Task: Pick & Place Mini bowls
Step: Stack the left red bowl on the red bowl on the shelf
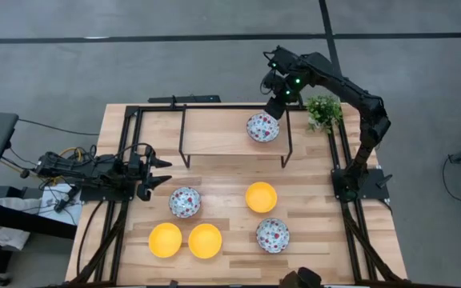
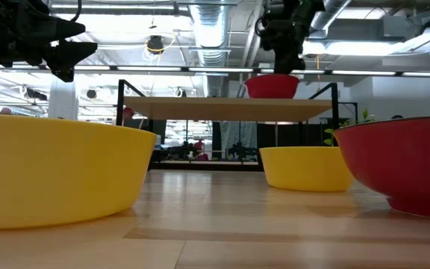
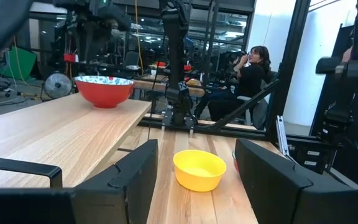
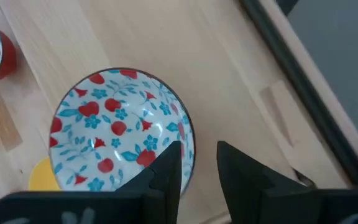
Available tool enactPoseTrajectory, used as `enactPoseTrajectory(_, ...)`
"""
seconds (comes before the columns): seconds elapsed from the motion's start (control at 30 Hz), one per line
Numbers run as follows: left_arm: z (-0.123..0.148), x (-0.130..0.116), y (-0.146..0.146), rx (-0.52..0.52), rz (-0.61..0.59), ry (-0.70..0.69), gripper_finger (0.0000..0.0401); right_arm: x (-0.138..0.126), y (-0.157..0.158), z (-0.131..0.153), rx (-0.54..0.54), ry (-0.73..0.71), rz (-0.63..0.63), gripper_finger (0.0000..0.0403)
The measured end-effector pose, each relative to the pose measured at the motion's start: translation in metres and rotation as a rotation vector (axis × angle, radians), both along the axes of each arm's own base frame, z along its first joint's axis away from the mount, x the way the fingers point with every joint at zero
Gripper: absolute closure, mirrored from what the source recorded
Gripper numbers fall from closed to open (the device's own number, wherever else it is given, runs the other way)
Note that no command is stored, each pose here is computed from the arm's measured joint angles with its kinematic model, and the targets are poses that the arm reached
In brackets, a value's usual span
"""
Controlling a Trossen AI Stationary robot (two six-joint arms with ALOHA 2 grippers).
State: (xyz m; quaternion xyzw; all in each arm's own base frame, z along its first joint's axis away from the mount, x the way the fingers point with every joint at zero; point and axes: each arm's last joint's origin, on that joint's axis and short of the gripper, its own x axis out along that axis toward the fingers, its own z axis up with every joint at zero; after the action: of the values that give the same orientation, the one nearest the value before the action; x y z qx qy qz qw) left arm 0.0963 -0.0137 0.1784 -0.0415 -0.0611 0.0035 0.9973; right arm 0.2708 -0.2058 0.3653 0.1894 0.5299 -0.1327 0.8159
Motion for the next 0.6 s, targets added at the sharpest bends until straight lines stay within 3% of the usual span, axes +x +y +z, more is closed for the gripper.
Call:
enactPoseTrajectory(0.27,0.000,0.000,0.000,0.000,0.000,0.000,0.0187,-0.012,0.010,0.038,-0.028,-0.018,-0.001,0.0310)
enactPoseTrajectory(0.6,0.000,0.000,0.000,0.000,-0.001,0.000,0.0187,-0.029,0.031,0.067,-0.064,-0.062,0.025,0.0310)
